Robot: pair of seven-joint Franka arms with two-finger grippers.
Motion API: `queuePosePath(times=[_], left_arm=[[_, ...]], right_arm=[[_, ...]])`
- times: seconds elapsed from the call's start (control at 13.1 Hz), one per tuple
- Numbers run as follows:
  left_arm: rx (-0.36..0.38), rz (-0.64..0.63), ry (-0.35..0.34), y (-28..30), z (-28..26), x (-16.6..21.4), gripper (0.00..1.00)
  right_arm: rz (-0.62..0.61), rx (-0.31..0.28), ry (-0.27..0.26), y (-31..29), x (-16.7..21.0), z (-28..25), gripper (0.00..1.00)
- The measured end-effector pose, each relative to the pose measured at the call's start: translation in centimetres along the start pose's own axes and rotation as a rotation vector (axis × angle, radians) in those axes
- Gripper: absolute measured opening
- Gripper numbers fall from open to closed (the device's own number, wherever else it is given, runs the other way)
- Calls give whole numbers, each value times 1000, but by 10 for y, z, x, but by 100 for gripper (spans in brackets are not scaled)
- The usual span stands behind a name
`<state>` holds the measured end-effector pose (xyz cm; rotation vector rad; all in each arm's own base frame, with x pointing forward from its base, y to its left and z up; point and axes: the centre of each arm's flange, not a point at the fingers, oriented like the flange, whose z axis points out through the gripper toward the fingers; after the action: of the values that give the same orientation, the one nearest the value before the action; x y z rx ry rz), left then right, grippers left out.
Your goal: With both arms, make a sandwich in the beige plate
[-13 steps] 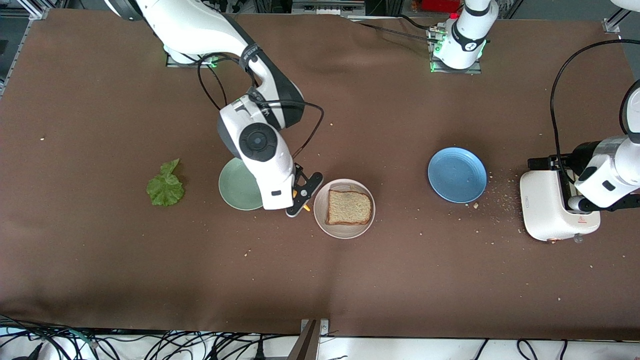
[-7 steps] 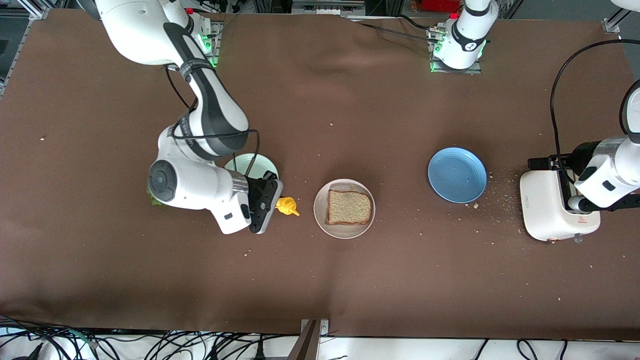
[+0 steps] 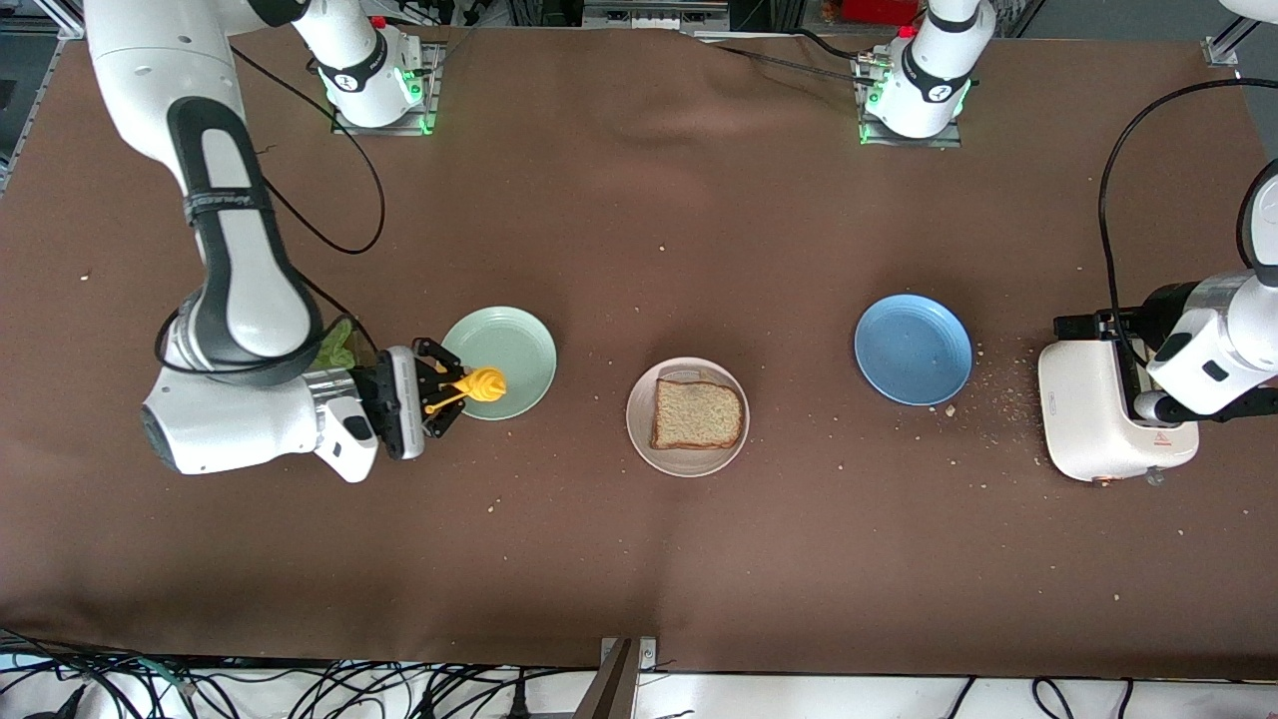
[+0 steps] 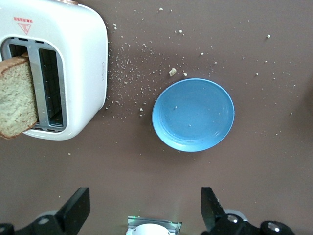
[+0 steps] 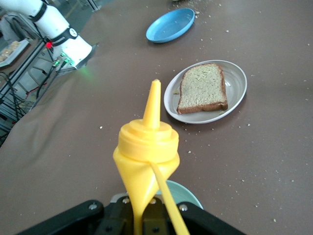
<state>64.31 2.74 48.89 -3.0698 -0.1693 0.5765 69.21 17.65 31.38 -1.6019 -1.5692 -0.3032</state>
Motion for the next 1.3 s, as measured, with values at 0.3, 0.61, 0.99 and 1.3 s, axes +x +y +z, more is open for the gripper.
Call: queuePosePath(times=[0.3,0.61,0.99,1.3], left_arm=[[0,1,0,0,0,0,100],[0,2,0,1,0,0,100],[0,3,0,2,0,0,100],[0,3,0,2,0,0,100]], right_arm=[[-184,71,168,-14,-106,-20,3],[-324,89,289,-30,-184,-12,3],[-417,71,405,-21,-244,32,3],[-416,58,425,-20,-260,35,5]])
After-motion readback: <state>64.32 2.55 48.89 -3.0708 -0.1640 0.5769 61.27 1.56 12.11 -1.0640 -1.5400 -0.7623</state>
